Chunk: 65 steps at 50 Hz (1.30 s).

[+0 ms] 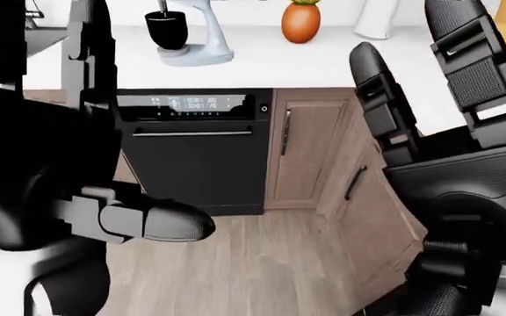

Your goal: Open the stand mixer head.

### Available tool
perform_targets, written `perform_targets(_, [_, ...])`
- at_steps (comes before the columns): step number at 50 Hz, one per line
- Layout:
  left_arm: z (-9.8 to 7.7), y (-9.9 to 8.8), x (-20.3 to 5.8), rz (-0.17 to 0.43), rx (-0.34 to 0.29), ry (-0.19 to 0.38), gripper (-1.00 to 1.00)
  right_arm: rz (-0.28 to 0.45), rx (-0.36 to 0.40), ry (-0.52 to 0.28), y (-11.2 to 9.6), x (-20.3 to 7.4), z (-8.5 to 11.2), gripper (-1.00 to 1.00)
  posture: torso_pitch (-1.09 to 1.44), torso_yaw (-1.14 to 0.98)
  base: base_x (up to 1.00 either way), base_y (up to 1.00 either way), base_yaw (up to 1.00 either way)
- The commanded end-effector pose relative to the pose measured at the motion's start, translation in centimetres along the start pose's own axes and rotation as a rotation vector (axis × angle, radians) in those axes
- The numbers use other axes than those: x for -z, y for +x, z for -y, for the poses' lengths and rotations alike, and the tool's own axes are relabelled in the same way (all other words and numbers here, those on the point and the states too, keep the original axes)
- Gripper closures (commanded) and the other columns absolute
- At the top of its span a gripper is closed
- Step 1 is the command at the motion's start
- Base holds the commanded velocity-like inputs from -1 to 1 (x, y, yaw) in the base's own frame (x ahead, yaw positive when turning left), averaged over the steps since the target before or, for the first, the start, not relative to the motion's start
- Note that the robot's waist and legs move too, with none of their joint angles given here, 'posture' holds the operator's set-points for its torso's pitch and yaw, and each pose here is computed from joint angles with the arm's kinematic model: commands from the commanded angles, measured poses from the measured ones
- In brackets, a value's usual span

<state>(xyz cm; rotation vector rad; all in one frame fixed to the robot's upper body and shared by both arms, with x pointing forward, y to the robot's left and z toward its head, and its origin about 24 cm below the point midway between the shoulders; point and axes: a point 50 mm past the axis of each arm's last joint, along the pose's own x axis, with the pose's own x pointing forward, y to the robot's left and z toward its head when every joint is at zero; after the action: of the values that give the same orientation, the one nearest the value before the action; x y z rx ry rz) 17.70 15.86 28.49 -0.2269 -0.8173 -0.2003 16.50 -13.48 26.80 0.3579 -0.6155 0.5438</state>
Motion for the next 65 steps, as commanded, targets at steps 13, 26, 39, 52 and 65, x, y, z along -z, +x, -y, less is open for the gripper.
perform_targets(13, [0.04,0.07,-1.21,0.056,-0.008,-0.025,-1.0,0.083,0.012,0.031,0.4,-1.9,0.0,-1.0,0.0,0.0,0.0,0.0,0.0])
perform_targets(26, [0.08,-0.07,-0.98,0.05,-0.006,-0.028,-1.0,0.083,0.024,0.046,0.36,-1.88,0.11,-1.0,0.0,0.0,0.0,0.13,0.0])
perform_targets(39, [0.07,-0.06,-1.0,0.05,-0.006,-0.029,-1.0,0.091,0.034,0.054,0.44,-2.08,0.18,-1.0,0.0,0.0,0.0,0.34,0.0])
perform_targets(52, [0.12,-0.1,-0.87,0.047,-0.005,-0.034,-1.0,0.085,0.039,0.057,0.38,-1.86,0.17,-1.0,0.0,0.0,0.0,0.51,0.0])
perform_targets(65, [0.11,-0.12,-0.78,0.045,-0.005,-0.032,-1.0,0.091,0.041,0.055,0.34,-1.86,0.19,-1.0,0.0,0.0,0.0,0.43,0.0])
